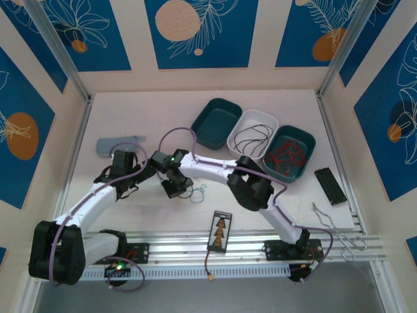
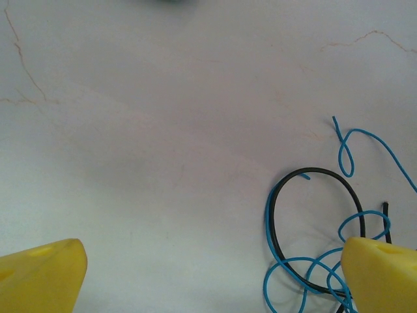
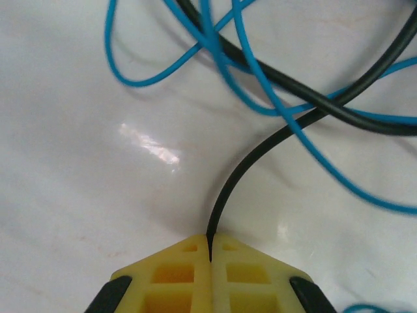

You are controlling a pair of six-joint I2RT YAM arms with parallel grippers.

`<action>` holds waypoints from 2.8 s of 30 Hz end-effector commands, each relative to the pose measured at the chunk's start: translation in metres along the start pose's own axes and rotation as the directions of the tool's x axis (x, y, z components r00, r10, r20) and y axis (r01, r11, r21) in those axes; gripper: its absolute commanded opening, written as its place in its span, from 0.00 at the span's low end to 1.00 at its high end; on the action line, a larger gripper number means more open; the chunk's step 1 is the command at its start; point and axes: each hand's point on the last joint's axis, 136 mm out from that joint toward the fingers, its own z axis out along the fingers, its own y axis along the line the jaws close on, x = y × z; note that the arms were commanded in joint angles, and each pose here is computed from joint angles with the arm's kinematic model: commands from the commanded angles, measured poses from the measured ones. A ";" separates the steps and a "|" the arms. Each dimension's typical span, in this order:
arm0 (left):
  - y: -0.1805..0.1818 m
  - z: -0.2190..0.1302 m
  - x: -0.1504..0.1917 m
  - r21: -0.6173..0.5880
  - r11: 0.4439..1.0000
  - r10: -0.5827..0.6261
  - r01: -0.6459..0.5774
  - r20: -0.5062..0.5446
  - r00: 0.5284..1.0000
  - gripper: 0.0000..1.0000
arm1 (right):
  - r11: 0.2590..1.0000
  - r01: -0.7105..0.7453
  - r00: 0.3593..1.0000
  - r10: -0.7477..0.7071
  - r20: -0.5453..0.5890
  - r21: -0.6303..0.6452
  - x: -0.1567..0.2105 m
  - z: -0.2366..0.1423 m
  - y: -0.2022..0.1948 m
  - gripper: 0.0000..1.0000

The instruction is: Untangle the cables

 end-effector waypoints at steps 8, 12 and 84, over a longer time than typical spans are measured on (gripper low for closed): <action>-0.015 -0.006 -0.012 0.075 0.997 -0.005 0.003 0.021 1.000 1.00 | 0.956 0.083 0.974 -0.018 0.226 -0.282 -0.021 -0.107 0.029 0.00; -0.023 -0.006 -0.014 0.114 0.993 -0.002 0.000 0.021 1.000 1.00 | 0.939 0.106 0.960 -0.010 0.280 -0.328 -0.024 -0.132 0.030 0.00; -0.169 -0.050 -0.005 0.511 0.771 0.251 -0.380 0.305 0.919 0.93 | 0.637 -0.047 0.893 0.371 0.253 -0.770 -0.044 -0.240 -0.028 0.00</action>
